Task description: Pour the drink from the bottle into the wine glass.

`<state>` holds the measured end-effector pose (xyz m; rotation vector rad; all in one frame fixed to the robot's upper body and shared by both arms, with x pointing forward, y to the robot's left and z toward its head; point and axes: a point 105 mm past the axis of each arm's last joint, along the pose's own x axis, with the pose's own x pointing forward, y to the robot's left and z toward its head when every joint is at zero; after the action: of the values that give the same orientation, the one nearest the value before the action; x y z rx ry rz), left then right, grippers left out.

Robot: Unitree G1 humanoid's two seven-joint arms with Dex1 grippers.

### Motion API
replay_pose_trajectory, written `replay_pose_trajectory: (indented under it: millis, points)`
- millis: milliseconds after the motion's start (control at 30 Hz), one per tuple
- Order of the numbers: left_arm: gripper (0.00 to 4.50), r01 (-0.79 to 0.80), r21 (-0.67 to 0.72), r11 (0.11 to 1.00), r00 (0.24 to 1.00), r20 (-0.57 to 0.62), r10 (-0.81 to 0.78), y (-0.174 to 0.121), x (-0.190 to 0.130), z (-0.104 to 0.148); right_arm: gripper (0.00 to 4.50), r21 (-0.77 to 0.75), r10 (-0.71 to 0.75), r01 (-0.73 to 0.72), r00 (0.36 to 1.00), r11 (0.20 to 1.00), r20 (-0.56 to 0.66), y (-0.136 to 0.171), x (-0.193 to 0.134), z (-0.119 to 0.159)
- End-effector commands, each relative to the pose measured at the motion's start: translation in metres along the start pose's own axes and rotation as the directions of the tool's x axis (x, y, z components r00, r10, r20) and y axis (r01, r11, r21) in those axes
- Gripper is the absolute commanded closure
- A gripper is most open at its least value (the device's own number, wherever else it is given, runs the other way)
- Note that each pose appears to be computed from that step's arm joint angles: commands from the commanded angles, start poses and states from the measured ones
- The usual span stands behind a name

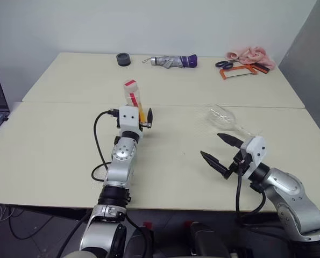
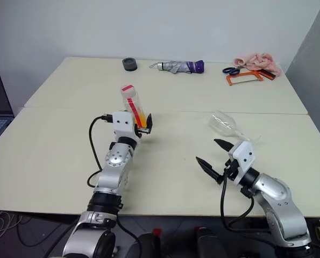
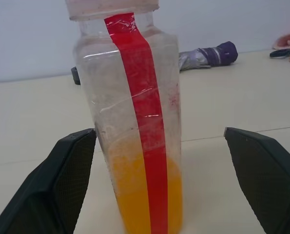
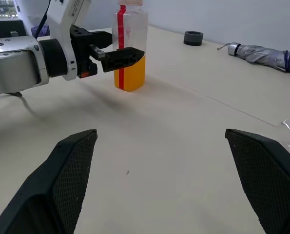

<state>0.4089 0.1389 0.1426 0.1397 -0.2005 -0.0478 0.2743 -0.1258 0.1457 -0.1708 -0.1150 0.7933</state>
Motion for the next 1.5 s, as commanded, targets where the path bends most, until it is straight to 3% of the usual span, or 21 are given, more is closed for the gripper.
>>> replay_pose_trajectory:
  millis: [33, 533, 1500]
  points:
    - [0.01, -0.033, 0.002, 0.999, 0.996, 0.084, 0.033, -0.001, 0.008, 0.023, 0.0, -0.01, 0.017, -0.017, 0.999, 1.0, 0.036, 0.0, 0.001, 0.011]
    - [0.01, -0.151, -0.008, 0.988, 0.983, 0.105, 0.151, 0.006, 0.026, 0.04, 0.0, -0.005, 0.145, -0.145, 0.989, 0.989, 0.04, 0.007, 0.012, 0.022]
    - [0.01, -0.215, 0.014, 0.976, 0.974, 0.079, 0.214, 0.005, 0.042, 0.046, 0.0, -0.004, 0.142, -0.142, 0.99, 0.99, 0.027, 0.005, 0.015, 0.019]
